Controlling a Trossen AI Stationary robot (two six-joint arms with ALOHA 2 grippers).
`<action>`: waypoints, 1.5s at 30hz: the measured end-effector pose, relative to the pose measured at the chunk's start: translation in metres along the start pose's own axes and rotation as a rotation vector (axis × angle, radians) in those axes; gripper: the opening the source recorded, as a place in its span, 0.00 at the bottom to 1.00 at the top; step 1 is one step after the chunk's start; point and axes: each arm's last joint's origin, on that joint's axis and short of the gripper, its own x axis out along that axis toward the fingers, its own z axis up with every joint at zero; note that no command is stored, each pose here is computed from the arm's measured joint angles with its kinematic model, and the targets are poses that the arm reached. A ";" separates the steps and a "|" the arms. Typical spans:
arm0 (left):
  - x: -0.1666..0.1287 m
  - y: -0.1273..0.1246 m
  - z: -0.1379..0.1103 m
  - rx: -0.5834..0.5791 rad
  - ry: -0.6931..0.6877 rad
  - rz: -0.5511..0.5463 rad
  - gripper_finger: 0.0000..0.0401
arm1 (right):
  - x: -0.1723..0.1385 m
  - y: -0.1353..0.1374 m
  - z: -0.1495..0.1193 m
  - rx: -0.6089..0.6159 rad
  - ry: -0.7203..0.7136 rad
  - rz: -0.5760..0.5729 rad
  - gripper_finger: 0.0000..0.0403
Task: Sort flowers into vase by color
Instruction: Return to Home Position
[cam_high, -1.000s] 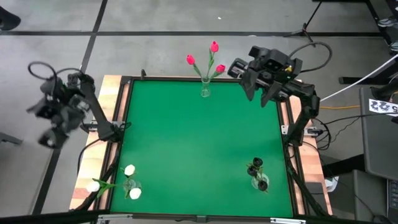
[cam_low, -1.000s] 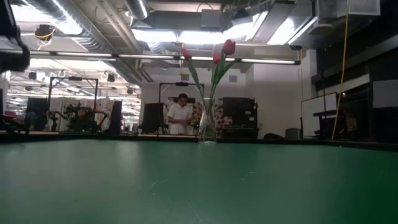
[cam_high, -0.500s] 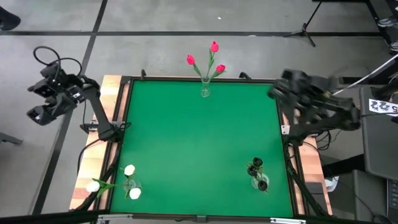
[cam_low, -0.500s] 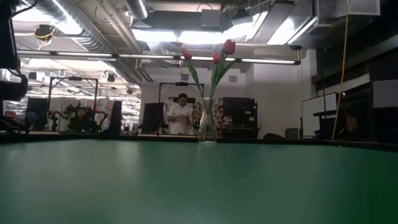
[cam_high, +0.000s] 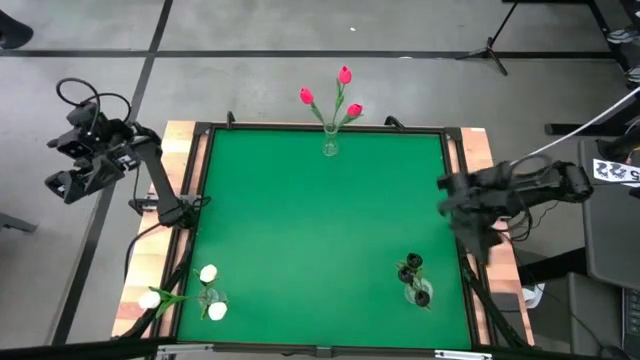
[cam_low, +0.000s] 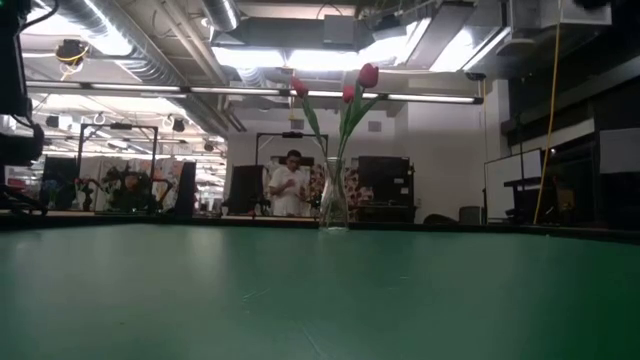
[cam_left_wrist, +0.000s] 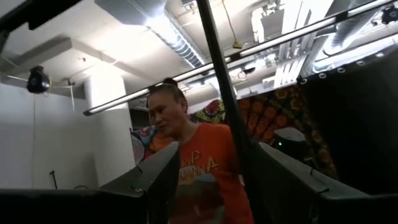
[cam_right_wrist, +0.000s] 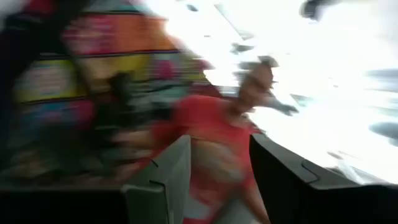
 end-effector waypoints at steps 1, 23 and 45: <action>0.000 0.000 0.000 -0.001 0.002 -0.004 0.51 | -0.005 0.007 -0.008 0.001 -0.007 -0.076 0.41; -0.031 0.000 0.010 -0.092 0.177 0.240 0.51 | -0.052 0.130 0.039 -0.145 0.125 -0.609 0.41; 0.004 -0.006 -0.058 -0.144 0.236 -0.045 0.51 | -0.071 0.146 0.015 -0.024 0.815 -0.699 0.41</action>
